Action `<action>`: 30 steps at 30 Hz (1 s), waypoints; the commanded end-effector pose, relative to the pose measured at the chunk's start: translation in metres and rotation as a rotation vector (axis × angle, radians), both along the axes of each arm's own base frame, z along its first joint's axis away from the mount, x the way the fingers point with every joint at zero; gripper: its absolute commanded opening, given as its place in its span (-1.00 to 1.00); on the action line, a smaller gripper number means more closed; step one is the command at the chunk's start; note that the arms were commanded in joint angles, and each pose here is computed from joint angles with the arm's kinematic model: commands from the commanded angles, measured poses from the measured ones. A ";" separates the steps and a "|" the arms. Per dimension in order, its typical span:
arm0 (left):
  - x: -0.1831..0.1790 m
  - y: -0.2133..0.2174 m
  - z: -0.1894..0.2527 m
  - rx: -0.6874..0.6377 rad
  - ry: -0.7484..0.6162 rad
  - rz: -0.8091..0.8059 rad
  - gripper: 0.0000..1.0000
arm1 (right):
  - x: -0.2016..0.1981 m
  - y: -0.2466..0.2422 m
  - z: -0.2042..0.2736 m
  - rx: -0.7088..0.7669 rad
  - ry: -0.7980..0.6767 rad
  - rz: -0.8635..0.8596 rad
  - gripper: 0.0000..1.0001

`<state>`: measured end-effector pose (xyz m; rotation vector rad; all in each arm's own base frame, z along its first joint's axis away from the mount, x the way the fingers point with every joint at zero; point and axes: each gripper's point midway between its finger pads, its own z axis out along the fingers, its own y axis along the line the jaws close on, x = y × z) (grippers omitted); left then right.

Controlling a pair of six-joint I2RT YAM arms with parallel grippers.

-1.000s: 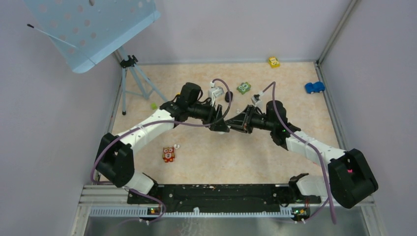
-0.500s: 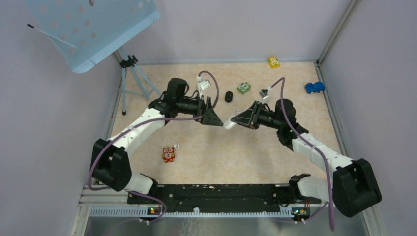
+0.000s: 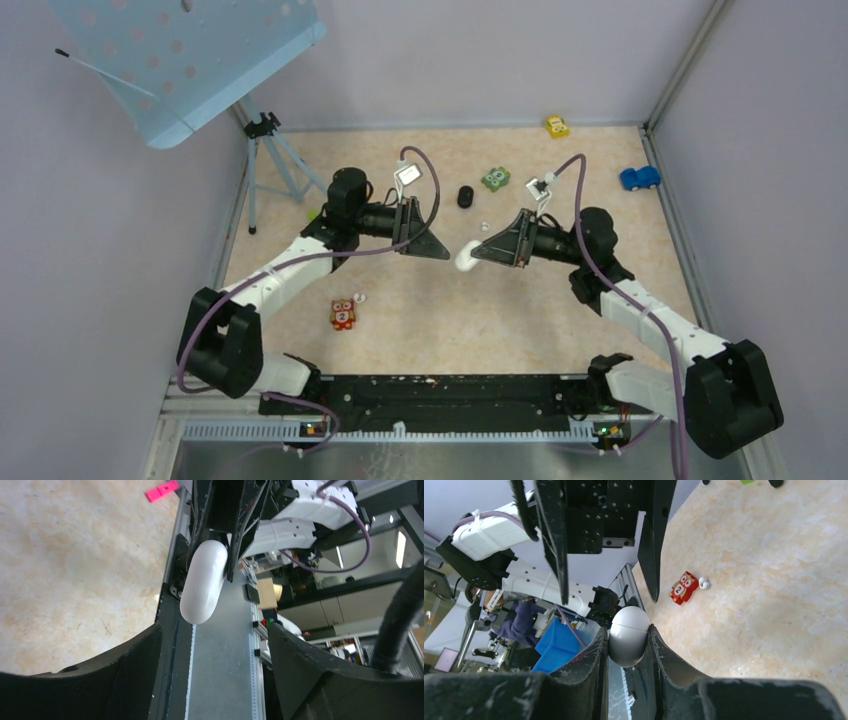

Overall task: Insert the wireless bluetooth earbuds into the charging case
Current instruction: Pass from the right arm to the left

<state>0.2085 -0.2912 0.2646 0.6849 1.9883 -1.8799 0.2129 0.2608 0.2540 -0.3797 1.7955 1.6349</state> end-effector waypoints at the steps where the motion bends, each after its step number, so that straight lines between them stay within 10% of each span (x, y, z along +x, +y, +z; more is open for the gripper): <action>1: -0.022 -0.012 0.009 -0.053 -0.020 -0.155 0.53 | -0.006 0.000 0.024 0.047 -0.173 0.043 -1.00; 9: -0.021 -0.020 0.012 -0.087 -0.035 -0.152 0.05 | -0.009 0.002 0.031 0.083 -0.175 0.065 -1.00; 23: -0.029 -0.028 0.017 -0.147 -0.005 -0.200 -0.03 | -0.011 0.002 0.024 0.082 -0.142 0.083 -1.00; 30: -0.029 -0.031 0.010 -0.145 0.017 -0.201 -0.45 | -0.007 0.002 0.016 0.058 -0.111 0.060 -1.00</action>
